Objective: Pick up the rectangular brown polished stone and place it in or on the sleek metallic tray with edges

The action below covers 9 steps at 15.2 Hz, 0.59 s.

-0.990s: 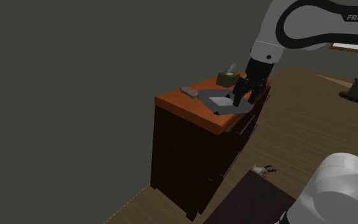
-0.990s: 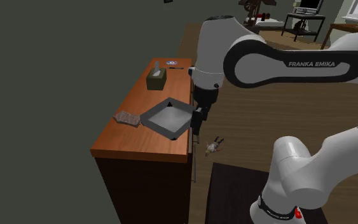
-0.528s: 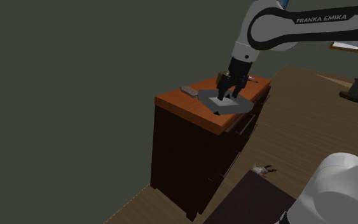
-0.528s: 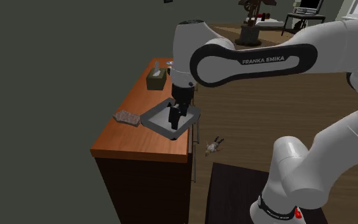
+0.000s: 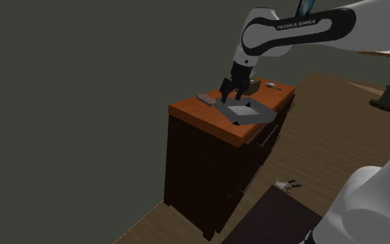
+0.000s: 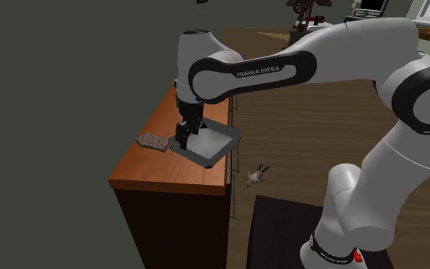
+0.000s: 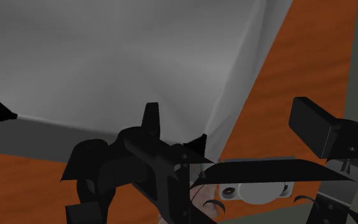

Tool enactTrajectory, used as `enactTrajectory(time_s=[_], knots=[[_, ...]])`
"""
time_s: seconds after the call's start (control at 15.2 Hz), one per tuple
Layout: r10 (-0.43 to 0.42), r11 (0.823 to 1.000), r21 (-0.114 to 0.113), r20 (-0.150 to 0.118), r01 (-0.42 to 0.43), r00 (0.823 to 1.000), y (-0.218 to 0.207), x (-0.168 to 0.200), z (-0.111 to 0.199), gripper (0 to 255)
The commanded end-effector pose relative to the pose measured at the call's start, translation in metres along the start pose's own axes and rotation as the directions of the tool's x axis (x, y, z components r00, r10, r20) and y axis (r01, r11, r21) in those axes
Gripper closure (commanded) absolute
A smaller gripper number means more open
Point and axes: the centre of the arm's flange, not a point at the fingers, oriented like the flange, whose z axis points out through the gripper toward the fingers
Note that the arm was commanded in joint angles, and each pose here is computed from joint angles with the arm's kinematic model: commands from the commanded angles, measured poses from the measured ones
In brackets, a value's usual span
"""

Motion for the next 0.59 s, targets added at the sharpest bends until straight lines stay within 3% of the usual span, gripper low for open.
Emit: enactTrajectory(time_s=[0.0, 0.53], knots=[[-0.012, 1.0, -0.003, -0.008, 0.012, 1.0, 0.005, 0.026, 0.008, 0], [-0.055, 0.998, -0.014, -0.038, 0.055, 0.998, 0.017, 0.124, 0.032, 0]])
